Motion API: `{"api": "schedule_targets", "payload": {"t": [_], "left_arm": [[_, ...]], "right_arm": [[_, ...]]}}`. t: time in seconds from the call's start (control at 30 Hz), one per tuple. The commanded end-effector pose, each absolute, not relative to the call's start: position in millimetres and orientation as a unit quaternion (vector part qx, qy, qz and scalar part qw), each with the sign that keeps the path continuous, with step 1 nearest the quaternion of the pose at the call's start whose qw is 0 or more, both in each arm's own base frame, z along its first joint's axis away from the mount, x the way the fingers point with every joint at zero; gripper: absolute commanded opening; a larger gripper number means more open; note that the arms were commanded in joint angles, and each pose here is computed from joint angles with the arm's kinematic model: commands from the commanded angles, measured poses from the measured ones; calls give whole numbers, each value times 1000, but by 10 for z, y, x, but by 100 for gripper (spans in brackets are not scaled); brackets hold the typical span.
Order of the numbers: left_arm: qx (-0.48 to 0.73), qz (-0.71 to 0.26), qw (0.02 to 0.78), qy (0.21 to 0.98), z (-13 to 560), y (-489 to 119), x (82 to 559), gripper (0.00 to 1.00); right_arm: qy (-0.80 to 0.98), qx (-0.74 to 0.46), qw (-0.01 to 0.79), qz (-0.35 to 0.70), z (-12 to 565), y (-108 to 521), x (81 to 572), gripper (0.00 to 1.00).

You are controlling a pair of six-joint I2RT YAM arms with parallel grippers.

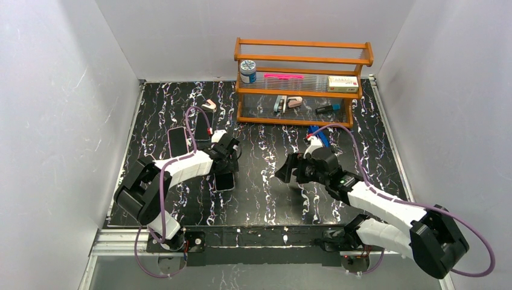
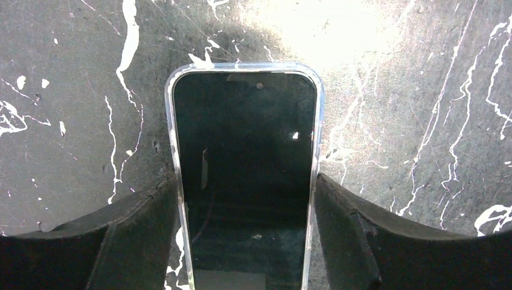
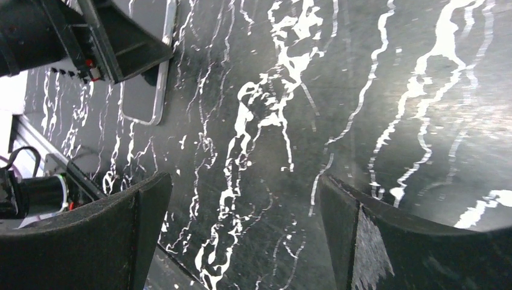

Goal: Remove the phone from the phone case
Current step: Pick up the phone at the center of the board.

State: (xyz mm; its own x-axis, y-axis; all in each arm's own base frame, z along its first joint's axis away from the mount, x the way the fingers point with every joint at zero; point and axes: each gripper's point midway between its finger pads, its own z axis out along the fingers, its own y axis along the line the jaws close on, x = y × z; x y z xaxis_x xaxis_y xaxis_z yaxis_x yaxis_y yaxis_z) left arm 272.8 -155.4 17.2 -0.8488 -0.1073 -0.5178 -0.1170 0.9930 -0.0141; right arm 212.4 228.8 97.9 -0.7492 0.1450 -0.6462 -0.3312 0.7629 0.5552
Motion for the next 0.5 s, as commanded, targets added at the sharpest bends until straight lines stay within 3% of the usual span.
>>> {"api": "schedule_targets", "payload": {"t": [0.0,0.17,0.47], "left_arm": [[-66,-5,225,972,-71,-1595,2509,38],[-98,-83,244,961,61,-1854,2586,23],[-150,-213,268,927,369,-2241,2692,14]], "right_arm": [[841,-46,373,389,1146,2555,2183,99],[821,-54,364,437,1163,2786,2101,99],[809,-59,328,484,1042,3104,2007,99]]}}
